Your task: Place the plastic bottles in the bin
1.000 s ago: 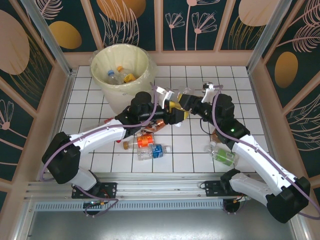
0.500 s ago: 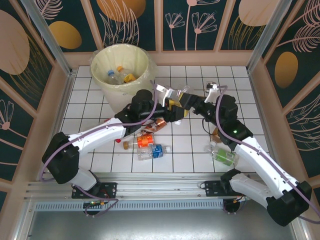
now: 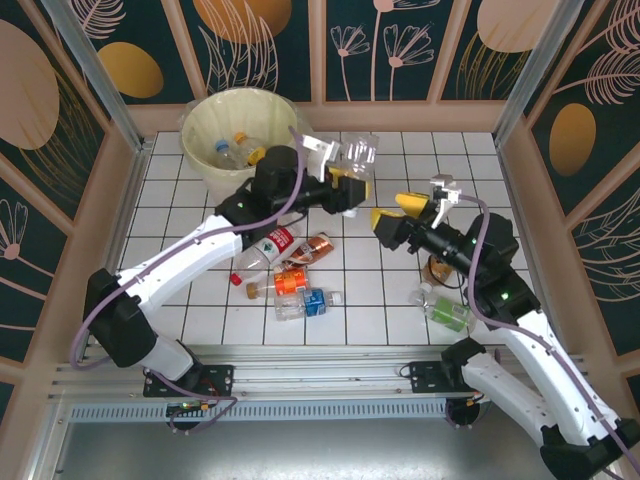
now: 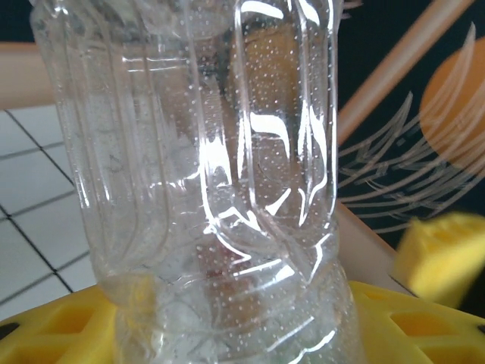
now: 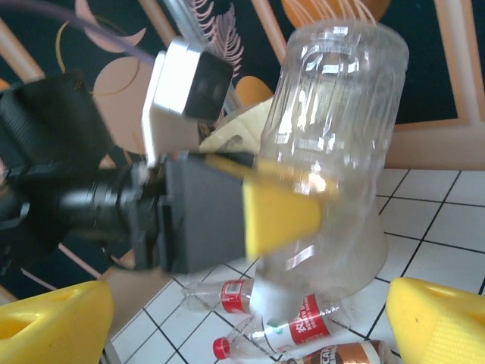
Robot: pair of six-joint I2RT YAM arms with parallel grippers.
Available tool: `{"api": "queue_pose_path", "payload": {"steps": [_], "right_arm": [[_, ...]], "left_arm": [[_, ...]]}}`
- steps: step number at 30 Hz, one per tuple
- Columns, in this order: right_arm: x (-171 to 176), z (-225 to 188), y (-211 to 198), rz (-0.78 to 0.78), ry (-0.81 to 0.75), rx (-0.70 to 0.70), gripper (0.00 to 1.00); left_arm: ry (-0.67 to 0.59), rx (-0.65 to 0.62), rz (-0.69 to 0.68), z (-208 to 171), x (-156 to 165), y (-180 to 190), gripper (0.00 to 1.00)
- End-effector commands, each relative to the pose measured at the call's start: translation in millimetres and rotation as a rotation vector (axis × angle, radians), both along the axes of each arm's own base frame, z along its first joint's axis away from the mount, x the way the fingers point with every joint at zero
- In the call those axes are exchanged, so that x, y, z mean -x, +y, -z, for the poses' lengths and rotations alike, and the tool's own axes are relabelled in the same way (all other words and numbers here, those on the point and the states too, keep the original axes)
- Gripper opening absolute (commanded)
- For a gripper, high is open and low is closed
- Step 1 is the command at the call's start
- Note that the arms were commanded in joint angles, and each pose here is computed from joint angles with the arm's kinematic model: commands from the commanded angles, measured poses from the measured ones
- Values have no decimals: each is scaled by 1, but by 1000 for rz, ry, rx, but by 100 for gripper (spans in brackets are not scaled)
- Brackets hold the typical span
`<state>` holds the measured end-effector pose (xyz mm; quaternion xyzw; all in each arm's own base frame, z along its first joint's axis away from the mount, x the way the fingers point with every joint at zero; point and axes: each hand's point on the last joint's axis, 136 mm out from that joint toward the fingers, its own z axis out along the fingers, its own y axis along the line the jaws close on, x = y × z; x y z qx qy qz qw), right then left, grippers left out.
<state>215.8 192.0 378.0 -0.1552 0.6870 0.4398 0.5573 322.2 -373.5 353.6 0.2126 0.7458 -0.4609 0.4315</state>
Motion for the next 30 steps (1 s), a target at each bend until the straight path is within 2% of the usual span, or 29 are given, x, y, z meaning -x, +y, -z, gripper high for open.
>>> {"api": "queue_pose_path", "payload": {"steps": [1, 11, 15, 22, 30], "right_arm": [[11, 6, 5, -64, -35, 34, 94], [7, 16, 3, -44, -13, 64, 94], [2, 20, 0, -12, -1, 87, 93], [2, 20, -3, 2, 3, 102, 93], [-1, 24, 0, -5, 16, 114, 93]], "left_arm": [[-43, -55, -121, -20, -30, 36, 60], [-151, -201, -402, -61, -102, 125, 59], [-176, -293, -479, -62, -124, 155, 58], [-177, -519, -495, -21, -148, 187, 59], [-79, -637, -388, 33, -158, 201, 60]]}}
